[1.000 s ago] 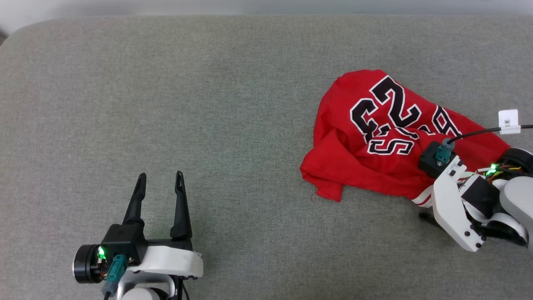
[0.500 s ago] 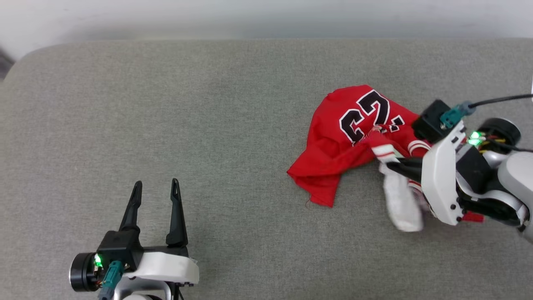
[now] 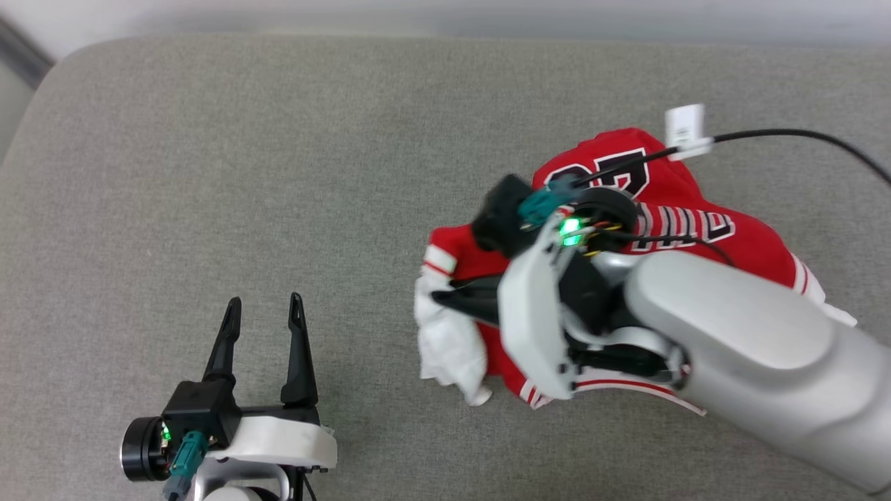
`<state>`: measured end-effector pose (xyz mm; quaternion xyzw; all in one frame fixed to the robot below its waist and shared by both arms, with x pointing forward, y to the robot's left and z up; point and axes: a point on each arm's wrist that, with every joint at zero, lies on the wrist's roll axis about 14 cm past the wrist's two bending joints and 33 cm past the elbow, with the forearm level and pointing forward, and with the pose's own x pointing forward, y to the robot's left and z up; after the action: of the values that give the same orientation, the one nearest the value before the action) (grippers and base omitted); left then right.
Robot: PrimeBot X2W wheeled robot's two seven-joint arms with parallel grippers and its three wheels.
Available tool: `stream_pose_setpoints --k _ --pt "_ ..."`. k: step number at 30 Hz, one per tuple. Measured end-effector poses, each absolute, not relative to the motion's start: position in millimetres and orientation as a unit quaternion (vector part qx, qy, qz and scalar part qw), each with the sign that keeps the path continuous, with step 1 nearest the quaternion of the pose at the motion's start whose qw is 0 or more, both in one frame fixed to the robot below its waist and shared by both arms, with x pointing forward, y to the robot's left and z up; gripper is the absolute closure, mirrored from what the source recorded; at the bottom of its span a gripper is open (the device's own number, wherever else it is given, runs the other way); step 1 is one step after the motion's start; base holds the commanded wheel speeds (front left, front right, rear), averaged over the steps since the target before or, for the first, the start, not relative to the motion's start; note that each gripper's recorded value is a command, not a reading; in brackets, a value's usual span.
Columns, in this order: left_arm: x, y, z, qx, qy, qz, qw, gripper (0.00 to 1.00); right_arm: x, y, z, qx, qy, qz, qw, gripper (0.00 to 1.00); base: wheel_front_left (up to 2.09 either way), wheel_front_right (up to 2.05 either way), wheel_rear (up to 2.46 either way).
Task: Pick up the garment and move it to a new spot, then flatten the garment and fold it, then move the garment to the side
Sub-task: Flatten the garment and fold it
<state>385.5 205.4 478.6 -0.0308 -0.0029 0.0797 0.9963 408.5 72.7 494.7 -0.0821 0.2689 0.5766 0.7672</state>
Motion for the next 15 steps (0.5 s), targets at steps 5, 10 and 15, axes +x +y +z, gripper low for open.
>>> stream_pose_setpoints --k 5,10,15 --pt "394 207 470 -0.031 0.007 0.082 0.996 0.00 397 107 464 -0.080 0.305 0.596 0.738 1.00 0.00 0.00 0.00" --pt "399 207 462 -0.030 0.017 0.082 0.996 0.00 386 99 407 -0.142 0.378 0.575 0.712 1.00 0.00 0.00 0.00" --pt "401 207 462 -0.029 0.017 0.081 0.996 0.00 381 96 390 -0.146 0.386 0.563 0.716 1.00 0.00 0.00 0.00"
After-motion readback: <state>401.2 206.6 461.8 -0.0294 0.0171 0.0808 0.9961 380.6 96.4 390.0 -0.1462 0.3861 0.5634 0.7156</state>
